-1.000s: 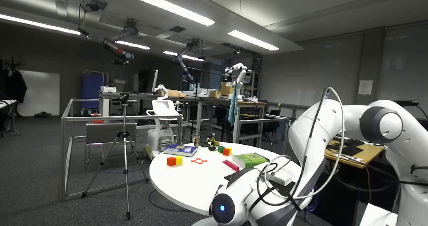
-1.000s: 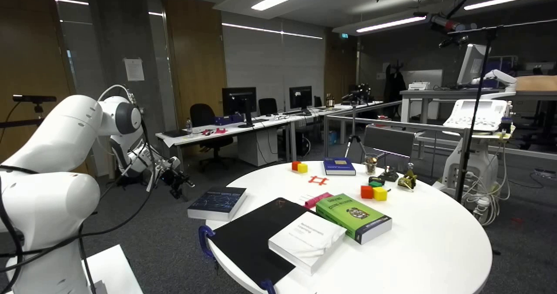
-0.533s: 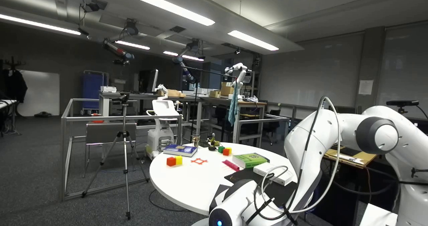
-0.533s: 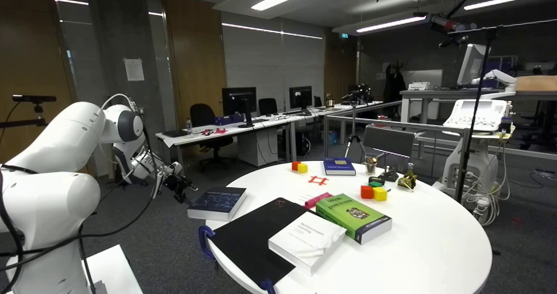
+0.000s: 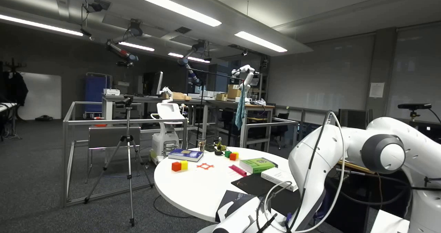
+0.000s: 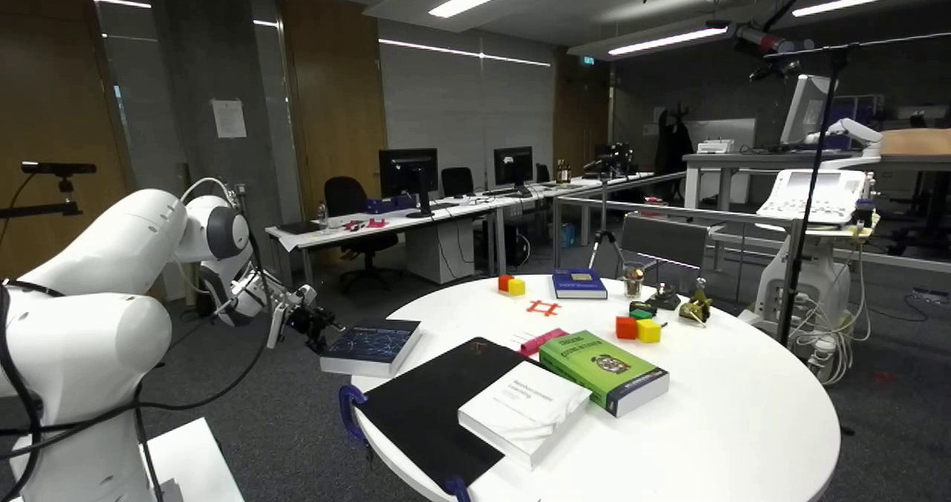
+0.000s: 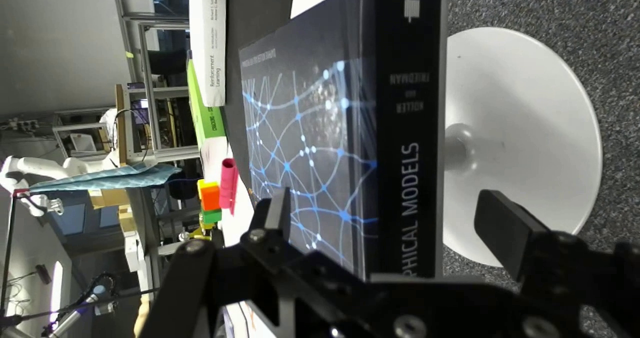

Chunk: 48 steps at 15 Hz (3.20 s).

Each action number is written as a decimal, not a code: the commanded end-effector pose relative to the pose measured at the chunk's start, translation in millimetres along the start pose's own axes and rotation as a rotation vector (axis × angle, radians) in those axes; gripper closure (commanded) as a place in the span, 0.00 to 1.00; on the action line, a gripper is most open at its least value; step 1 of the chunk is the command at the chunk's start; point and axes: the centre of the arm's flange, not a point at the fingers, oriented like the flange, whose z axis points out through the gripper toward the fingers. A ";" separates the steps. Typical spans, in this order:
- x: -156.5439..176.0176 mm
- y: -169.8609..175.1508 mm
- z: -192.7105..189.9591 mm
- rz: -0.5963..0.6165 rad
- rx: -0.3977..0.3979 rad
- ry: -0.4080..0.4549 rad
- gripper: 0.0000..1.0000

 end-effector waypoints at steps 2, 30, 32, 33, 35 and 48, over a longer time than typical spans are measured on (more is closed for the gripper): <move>12.6 -12.8 -7.7 0.019 -0.074 0.025 0.00; 8.7 -65.8 20.1 -0.005 -0.418 0.172 0.00; 10.6 -63.1 22.2 0.000 -0.431 0.166 0.00; 11.3 -62.1 23.4 0.001 -0.439 0.166 0.00; 10.3 -60.7 26.8 0.002 -0.449 0.161 0.00; 11.0 -59.0 38.2 -0.014 -0.476 0.131 0.65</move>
